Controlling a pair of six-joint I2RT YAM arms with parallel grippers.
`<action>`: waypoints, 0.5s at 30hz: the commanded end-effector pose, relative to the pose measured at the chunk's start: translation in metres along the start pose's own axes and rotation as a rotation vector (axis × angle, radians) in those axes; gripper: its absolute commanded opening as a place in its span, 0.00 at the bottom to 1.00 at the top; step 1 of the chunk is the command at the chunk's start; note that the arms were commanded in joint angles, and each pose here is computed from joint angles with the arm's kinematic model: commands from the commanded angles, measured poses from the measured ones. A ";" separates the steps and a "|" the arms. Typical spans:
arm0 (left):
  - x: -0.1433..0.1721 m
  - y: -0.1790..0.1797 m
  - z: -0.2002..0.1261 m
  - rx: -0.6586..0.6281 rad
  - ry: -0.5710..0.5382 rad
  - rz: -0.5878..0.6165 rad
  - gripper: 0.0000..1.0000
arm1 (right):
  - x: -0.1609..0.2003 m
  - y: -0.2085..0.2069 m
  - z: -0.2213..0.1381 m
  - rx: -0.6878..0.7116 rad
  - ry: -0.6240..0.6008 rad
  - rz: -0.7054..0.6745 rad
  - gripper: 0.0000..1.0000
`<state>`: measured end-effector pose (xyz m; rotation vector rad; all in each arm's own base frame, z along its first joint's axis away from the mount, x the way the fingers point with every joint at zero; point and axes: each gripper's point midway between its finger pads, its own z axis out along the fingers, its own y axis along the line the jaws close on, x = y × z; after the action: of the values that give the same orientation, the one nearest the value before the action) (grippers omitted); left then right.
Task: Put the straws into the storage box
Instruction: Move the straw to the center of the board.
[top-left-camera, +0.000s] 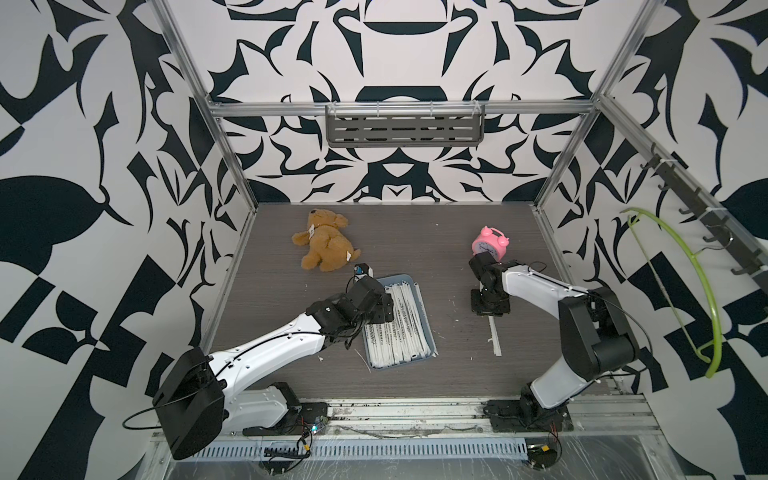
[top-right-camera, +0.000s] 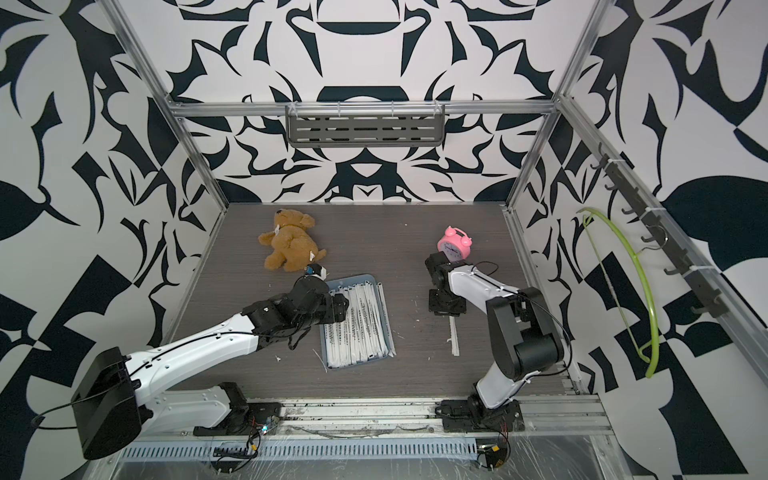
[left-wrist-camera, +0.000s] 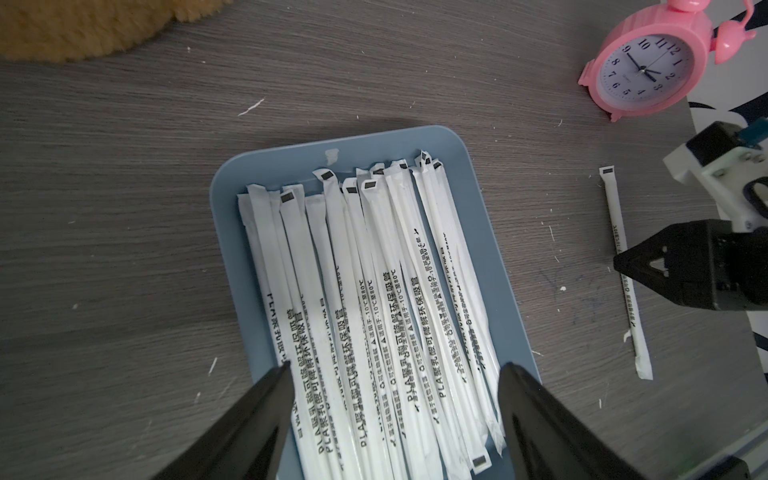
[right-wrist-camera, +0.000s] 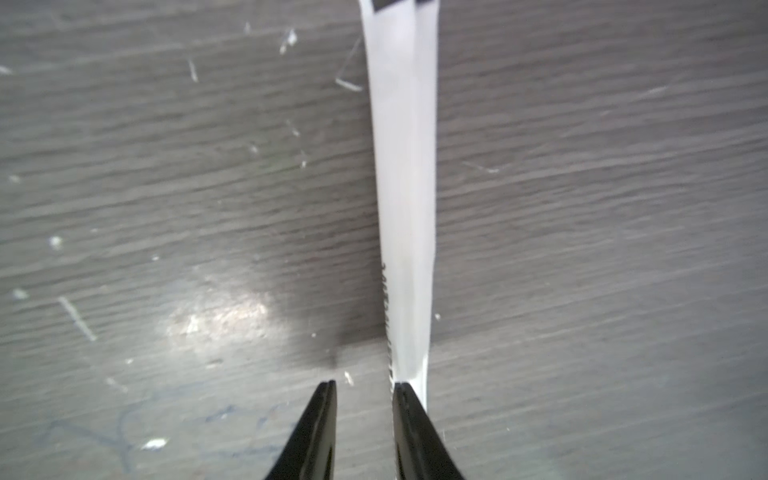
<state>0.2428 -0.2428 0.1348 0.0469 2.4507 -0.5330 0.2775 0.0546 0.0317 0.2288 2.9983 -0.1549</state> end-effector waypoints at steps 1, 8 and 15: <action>-0.003 -0.007 0.001 0.016 -0.003 0.012 0.84 | -0.002 -0.016 -0.011 0.033 -0.018 0.033 0.31; -0.001 -0.005 0.002 0.007 0.004 0.016 0.84 | 0.004 -0.013 0.010 0.014 0.026 0.057 0.26; 0.003 0.007 -0.003 -0.015 -0.010 -0.008 0.84 | 0.008 -0.004 0.017 -0.015 0.060 0.057 0.15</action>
<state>0.2428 -0.2424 0.1325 0.0425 2.4518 -0.5284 0.2718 0.0423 0.0156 0.3164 3.0388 -0.1685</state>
